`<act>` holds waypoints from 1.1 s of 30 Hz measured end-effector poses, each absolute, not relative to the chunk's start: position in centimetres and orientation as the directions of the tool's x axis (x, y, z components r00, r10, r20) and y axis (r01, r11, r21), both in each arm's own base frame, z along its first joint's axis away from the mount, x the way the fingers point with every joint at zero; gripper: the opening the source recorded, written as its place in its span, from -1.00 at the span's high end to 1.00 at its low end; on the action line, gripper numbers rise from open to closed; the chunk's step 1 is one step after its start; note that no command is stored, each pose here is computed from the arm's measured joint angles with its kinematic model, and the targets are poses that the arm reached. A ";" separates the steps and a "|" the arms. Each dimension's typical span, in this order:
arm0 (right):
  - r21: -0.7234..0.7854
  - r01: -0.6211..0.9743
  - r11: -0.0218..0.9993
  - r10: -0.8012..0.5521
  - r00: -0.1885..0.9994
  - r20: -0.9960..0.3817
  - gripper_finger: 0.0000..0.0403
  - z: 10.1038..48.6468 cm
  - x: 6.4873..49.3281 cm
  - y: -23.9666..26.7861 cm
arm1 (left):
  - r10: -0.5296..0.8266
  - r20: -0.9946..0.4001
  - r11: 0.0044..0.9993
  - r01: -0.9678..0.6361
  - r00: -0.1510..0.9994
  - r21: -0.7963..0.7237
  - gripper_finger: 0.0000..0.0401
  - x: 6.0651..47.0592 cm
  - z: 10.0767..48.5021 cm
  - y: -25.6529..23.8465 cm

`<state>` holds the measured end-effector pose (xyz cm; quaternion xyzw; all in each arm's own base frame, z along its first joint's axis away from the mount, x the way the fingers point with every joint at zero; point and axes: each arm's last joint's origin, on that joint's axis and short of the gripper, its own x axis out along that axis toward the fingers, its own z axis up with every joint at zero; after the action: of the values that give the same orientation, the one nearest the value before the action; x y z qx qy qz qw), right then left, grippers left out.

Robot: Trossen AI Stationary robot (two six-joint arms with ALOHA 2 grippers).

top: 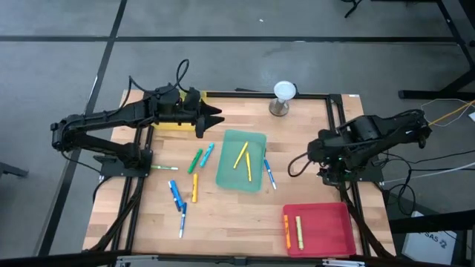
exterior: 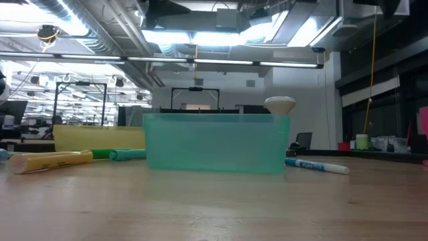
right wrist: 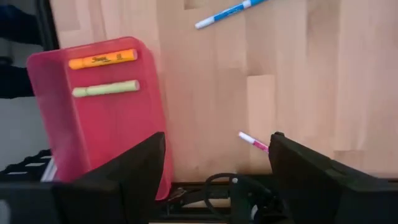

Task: Pick & Place Markers
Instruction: Put the pink marker pen into the yellow bin

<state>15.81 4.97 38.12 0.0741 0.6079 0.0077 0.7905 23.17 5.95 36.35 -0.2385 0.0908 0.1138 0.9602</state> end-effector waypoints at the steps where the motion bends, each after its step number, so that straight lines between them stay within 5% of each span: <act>1: 0.120 0.074 0.990 0.096 0.266 -0.959 -0.39 38.1 15.6 5.0 | 0.174 -0.229 0.861 -0.260 0.958 -0.438 -0.06 23.2 36.3 5.9; 11: 0.056 -0.196 0.979 0.099 0.218 -0.971 -0.39 35.9 13.2 5.0 | 0.140 -0.228 0.868 -0.230 0.964 -0.439 -0.06 23.4 36.4 5.0; 24: 0.055 -0.044 0.998 0.058 0.076 -0.995 -0.39 30.4 10.6 4.1 | 0.129 -0.228 0.866 -0.221 0.965 -0.448 -0.06 23.5 36.4 4.6; 33: 0.036 -0.110 0.993 0.052 0.151 -0.987 -0.39 27.9 8.9 3.5 | 0.135 -0.228 0.856 -0.229 0.964 -0.463 -0.06 23.5 36.4 4.6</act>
<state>8.87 3.53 27.93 -0.0222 0.6495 0.0533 0.7581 23.48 4.64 36.35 -0.2509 0.0940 0.0950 0.9588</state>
